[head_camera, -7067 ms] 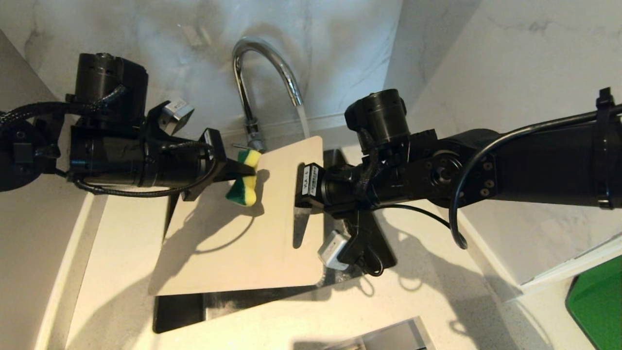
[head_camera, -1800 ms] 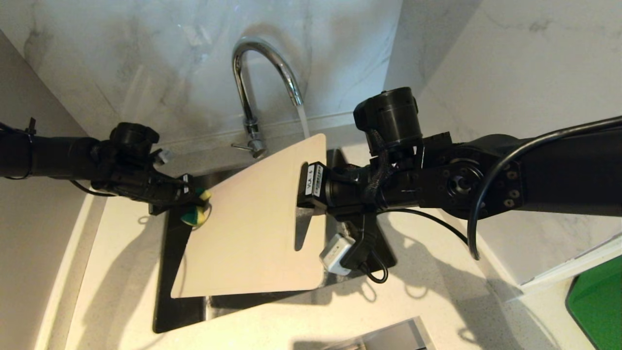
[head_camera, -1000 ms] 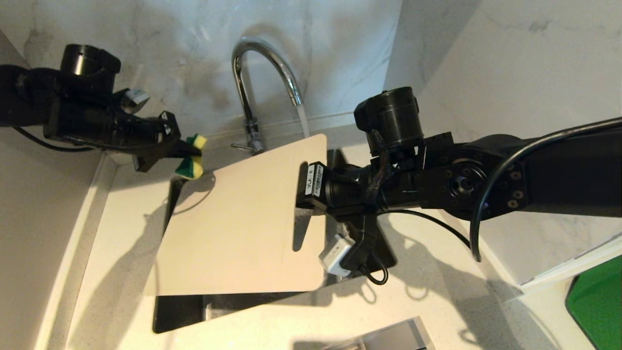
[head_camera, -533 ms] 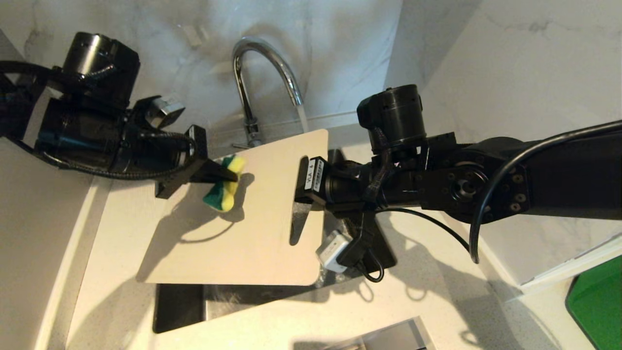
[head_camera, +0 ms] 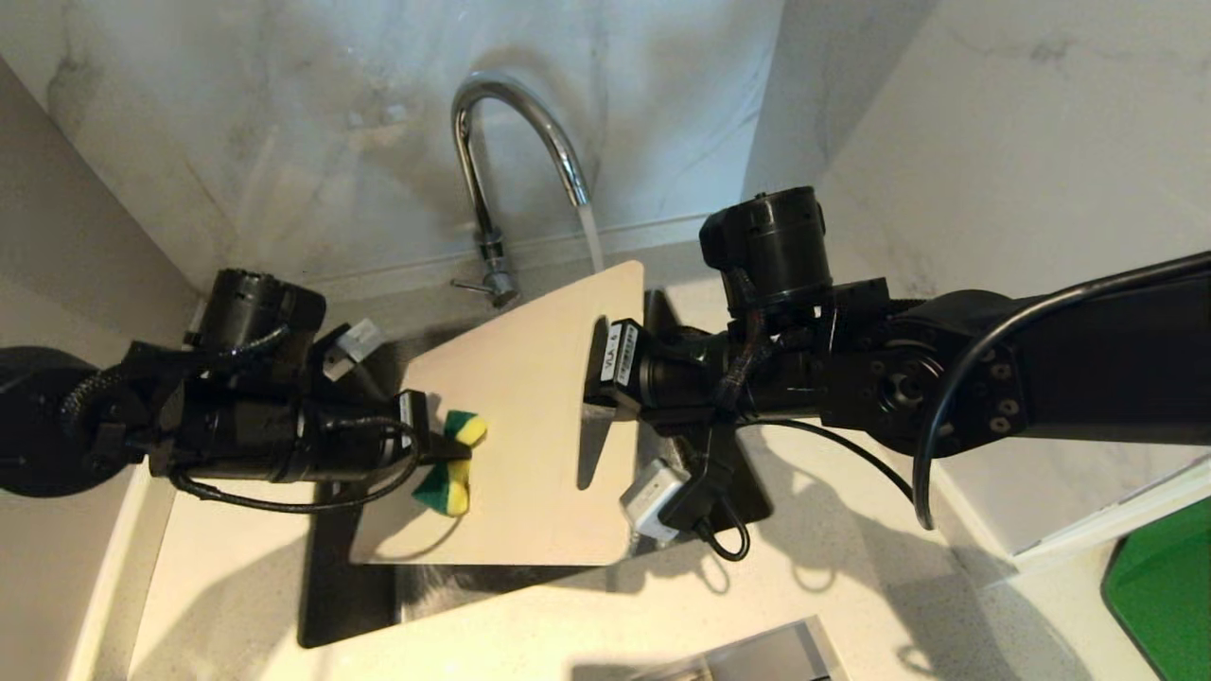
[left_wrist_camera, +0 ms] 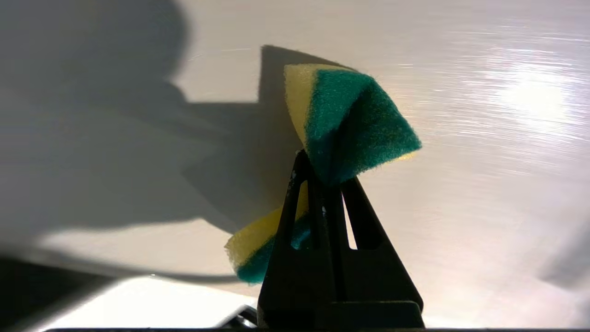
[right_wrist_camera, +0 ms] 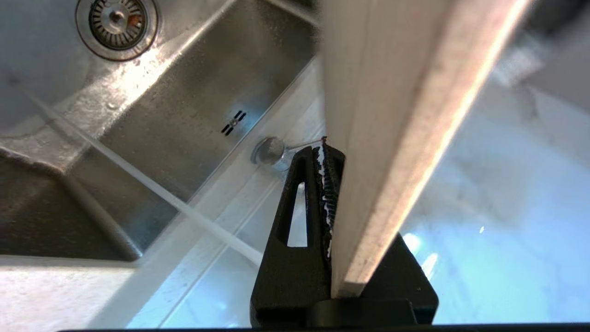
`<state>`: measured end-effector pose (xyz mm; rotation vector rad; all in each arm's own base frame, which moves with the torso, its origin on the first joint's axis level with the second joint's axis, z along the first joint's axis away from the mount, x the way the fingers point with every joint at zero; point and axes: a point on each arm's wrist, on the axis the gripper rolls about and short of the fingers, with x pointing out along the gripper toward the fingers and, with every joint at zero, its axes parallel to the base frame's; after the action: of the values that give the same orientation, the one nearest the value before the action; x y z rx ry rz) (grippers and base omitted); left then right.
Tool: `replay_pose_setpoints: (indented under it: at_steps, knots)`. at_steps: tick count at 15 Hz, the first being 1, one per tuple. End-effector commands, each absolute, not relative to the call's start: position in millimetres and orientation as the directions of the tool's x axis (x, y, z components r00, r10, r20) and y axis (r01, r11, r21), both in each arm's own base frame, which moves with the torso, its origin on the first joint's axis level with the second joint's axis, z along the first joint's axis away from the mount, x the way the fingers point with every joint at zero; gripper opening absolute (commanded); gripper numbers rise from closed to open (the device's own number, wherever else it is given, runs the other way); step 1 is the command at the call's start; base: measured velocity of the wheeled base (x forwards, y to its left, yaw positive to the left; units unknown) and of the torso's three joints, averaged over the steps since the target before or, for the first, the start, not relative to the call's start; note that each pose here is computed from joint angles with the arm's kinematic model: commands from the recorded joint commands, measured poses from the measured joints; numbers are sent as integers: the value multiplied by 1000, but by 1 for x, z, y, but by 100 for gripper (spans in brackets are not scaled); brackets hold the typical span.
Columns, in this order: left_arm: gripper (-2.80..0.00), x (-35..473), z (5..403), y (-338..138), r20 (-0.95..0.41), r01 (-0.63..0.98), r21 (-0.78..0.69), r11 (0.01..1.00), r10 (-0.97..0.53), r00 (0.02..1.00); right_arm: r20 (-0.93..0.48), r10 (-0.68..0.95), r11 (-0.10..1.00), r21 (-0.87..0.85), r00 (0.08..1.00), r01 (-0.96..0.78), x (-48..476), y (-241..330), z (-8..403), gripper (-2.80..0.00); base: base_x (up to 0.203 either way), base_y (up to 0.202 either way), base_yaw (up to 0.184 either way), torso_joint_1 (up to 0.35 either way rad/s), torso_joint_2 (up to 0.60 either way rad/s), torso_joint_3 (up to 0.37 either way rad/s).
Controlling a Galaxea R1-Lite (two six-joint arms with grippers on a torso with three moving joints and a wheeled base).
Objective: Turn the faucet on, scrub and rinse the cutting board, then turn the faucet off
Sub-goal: Scrub the cutting board underwater
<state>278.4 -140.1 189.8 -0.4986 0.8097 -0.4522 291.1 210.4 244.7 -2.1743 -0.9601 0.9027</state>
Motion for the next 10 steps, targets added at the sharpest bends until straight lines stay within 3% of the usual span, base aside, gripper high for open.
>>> replay_pose_setpoints:
  at_steps: [1,10]
  knots:
    - [-280,294,162,-121,-594,114,-565,817,-499,631,-332,797,-559,-723,505,406,291,211,243,-280,0,0,0,0,0,0]
    - [-280,322,114,-61,-653,-31,-499,866,-352,671,-331,798,-558,-723,504,408,290,210,243,-280,0,0,0,0,0,0]
